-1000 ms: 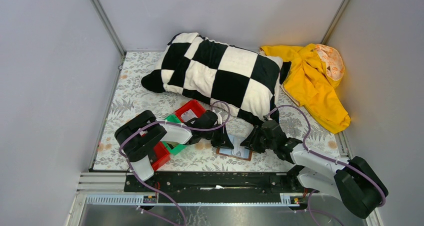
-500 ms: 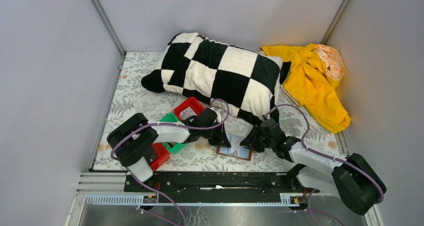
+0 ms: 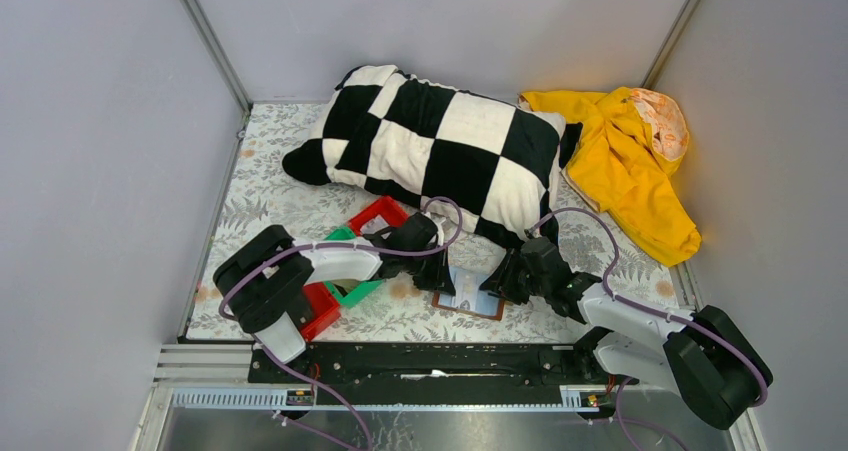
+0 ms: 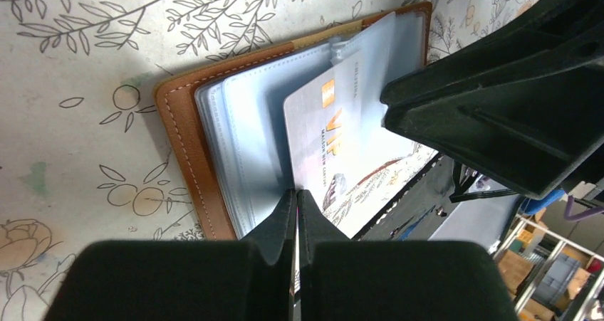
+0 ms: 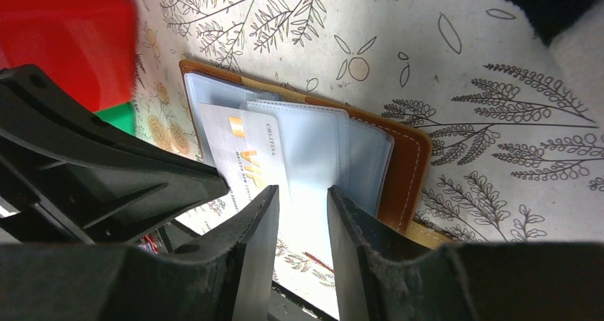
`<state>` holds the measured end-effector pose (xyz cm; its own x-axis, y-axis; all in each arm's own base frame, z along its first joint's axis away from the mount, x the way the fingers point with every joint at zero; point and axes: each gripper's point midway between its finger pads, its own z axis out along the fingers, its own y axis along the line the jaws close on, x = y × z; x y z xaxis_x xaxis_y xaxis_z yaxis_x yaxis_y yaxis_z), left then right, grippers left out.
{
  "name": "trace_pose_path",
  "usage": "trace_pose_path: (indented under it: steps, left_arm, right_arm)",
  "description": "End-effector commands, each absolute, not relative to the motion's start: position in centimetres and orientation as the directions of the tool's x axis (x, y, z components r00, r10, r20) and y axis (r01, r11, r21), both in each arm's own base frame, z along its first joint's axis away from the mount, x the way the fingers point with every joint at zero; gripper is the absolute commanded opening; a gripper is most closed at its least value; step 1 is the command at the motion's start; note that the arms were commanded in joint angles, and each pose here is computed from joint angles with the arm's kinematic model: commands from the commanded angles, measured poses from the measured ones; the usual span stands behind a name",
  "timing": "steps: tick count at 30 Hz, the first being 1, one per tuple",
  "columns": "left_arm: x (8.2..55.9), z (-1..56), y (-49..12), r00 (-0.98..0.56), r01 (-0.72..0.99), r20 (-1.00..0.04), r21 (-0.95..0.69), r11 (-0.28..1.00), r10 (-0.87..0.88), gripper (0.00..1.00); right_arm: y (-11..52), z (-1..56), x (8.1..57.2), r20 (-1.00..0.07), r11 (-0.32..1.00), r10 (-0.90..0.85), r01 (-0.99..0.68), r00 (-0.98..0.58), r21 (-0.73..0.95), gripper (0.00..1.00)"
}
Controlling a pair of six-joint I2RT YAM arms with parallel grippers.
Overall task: Take the credit cards out of the card holder
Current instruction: Remove the credit card from the card holder.
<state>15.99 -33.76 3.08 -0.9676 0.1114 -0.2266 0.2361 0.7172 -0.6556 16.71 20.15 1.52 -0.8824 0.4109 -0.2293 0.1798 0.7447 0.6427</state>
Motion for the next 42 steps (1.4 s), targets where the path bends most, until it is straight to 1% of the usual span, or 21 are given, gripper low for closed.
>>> trace_pose_path:
  steps: [1,11,20,30,37,42]
  left_arm:
    - [17.2,5.5,-33.9,-0.934,0.332,-0.325,-0.631,0.701,0.150,0.00]
    - [18.0,7.3,-33.8,-0.921,0.349,-0.363,-0.609,0.712,0.141,0.00]
    - [18.0,6.7,-33.8,-0.923,0.349,-0.352,-0.603,0.717,0.153,0.00]
    - [18.0,6.4,-33.8,-0.924,0.348,-0.349,-0.600,0.721,0.155,0.00]
    - [18.0,6.4,-33.9,-0.924,0.349,-0.348,-0.600,0.719,0.158,0.00]
    - [18.0,6.3,-33.9,-0.924,0.351,-0.348,-0.600,0.719,0.160,0.00]
  right_arm:
    - [16.1,-2.8,13.8,-0.198,0.852,0.382,0.262,-0.903,0.453,0.40]
    - [16.6,-2.0,14.2,-0.208,0.846,0.379,0.246,-0.902,0.473,0.40]
    - [18.9,1.9,16.4,-0.263,0.793,0.378,0.164,-0.888,0.586,0.40]
    - [21.4,2.7,16.5,-0.232,0.730,0.337,0.098,-0.912,0.676,0.39]
    - [21.7,3.9,16.9,-0.266,0.714,0.333,0.058,-0.904,0.697,0.39]
    - [22.4,3.8,16.7,-0.250,0.696,0.314,0.043,-0.916,0.716,0.39]
